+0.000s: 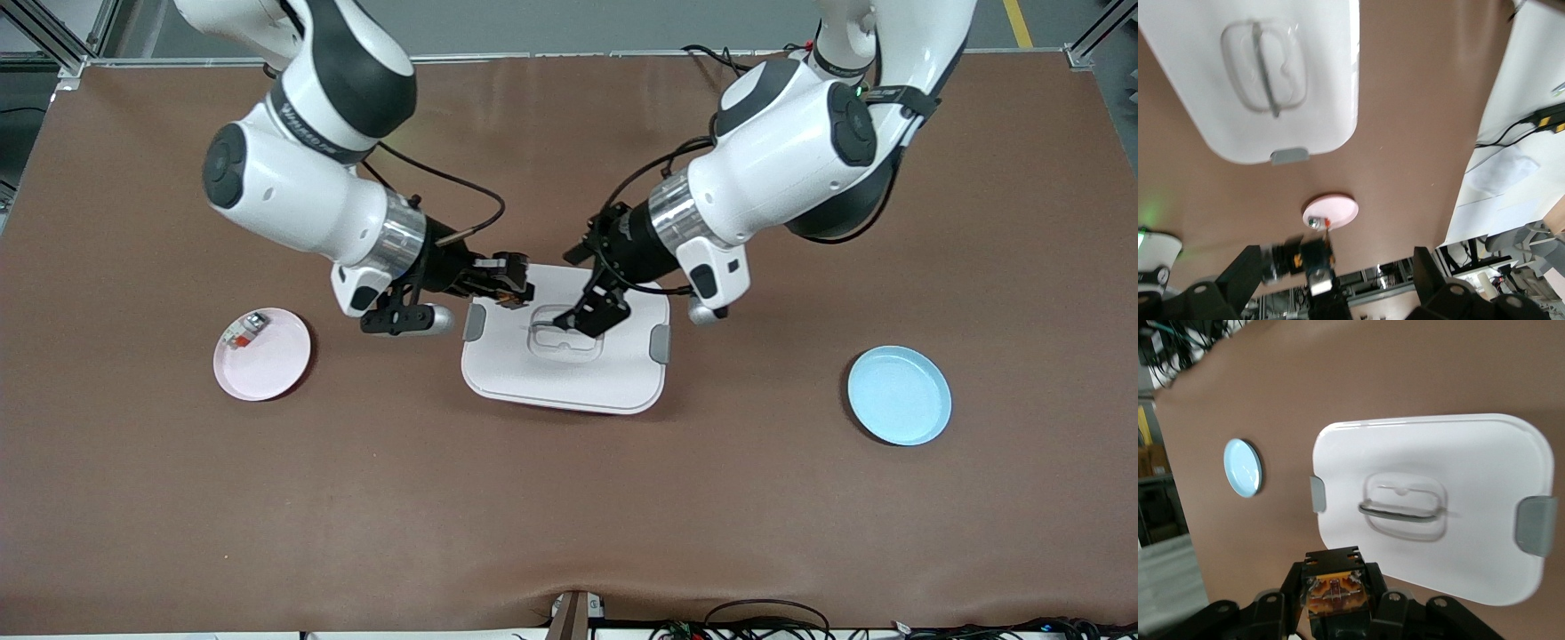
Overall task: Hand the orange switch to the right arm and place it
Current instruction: 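Open the left gripper and carry the switch toward the pink plate with the right gripper, then lower the orange switch onto the pink plate while the left gripper withdraws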
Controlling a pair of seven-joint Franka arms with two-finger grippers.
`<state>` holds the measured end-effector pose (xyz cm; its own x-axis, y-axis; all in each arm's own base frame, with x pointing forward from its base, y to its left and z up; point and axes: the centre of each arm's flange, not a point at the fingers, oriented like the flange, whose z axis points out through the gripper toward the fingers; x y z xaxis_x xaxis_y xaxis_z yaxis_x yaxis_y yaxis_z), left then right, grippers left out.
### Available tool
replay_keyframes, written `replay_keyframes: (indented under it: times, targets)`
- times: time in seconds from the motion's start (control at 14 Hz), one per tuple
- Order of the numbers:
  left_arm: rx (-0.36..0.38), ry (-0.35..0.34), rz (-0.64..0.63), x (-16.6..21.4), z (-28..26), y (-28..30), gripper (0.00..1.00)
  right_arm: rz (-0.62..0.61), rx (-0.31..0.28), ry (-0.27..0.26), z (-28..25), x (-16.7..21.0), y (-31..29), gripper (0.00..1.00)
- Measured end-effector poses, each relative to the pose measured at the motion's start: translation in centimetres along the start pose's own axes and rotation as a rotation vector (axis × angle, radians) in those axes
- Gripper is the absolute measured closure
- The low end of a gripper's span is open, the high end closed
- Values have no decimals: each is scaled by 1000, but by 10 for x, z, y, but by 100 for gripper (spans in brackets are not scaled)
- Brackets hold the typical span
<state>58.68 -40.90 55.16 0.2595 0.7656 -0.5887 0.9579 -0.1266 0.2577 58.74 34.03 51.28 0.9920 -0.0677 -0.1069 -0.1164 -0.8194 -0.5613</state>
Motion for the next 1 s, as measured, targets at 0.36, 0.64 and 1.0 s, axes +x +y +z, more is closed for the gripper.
replay_keyframes:
  times: [0.36,0.64,1.0]
  targets:
    - [-21,181,202,62,-39,24,0,-245,-176,-88,-55,15,65,58]
    - [52,315,415,127,-84,37,0,-457,-394,-135,-90,16,102,58]
    - [248,458,632,192,-111,35,0,-757,-502,-235,-132,32,172,58]
